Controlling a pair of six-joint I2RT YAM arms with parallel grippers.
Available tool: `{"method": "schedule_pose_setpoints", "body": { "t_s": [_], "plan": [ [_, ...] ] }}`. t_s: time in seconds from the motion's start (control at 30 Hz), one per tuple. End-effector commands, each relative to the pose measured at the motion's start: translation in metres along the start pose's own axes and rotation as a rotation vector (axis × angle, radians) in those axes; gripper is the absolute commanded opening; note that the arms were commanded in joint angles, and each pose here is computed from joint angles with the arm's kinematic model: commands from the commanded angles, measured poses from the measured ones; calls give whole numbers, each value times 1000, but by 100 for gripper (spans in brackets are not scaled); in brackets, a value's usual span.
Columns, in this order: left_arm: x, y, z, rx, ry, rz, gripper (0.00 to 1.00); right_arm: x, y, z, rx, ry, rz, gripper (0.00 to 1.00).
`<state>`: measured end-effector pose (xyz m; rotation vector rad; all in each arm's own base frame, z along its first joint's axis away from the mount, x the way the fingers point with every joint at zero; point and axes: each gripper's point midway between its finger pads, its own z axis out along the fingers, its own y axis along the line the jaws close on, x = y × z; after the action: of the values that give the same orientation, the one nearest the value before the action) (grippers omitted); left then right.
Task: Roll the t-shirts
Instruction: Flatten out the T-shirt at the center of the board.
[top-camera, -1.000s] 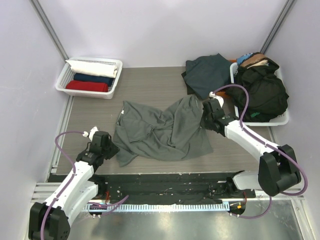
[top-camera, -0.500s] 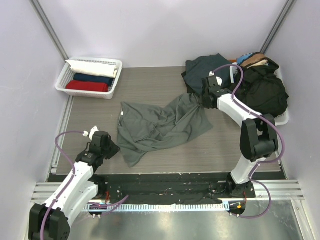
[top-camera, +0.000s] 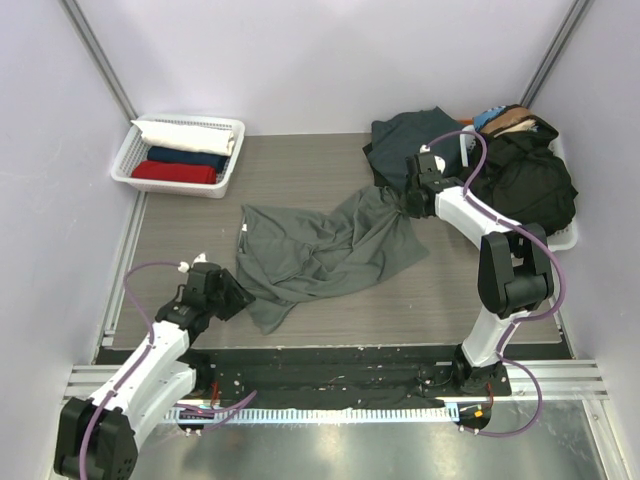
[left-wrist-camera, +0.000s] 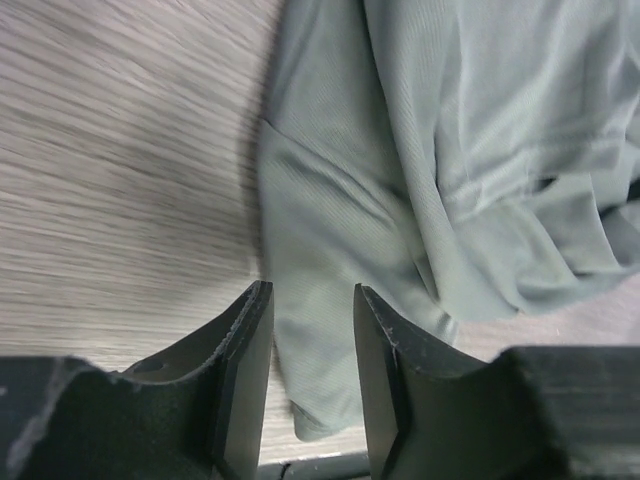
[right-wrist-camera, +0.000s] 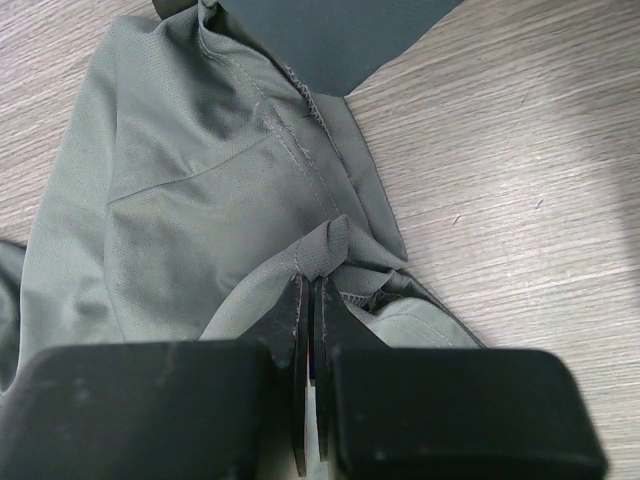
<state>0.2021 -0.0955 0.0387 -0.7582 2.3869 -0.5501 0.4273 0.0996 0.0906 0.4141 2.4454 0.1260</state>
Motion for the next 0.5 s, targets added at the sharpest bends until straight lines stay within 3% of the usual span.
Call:
{"method": "schedule_pose_setpoints", "body": {
  "t_s": [0.0,0.33,0.47],
  "plan": [
    [10,-16,0,68,37,-20,41,-12,9,-9,-39,-49,12,1],
    [26,-3,10,-52,30,28,41,-9,7,-13,-47,-49,14,1],
    [21,5,6,-129,-10,53,46,-9,4,-14,-43,-51,17,1]
  ]
}}
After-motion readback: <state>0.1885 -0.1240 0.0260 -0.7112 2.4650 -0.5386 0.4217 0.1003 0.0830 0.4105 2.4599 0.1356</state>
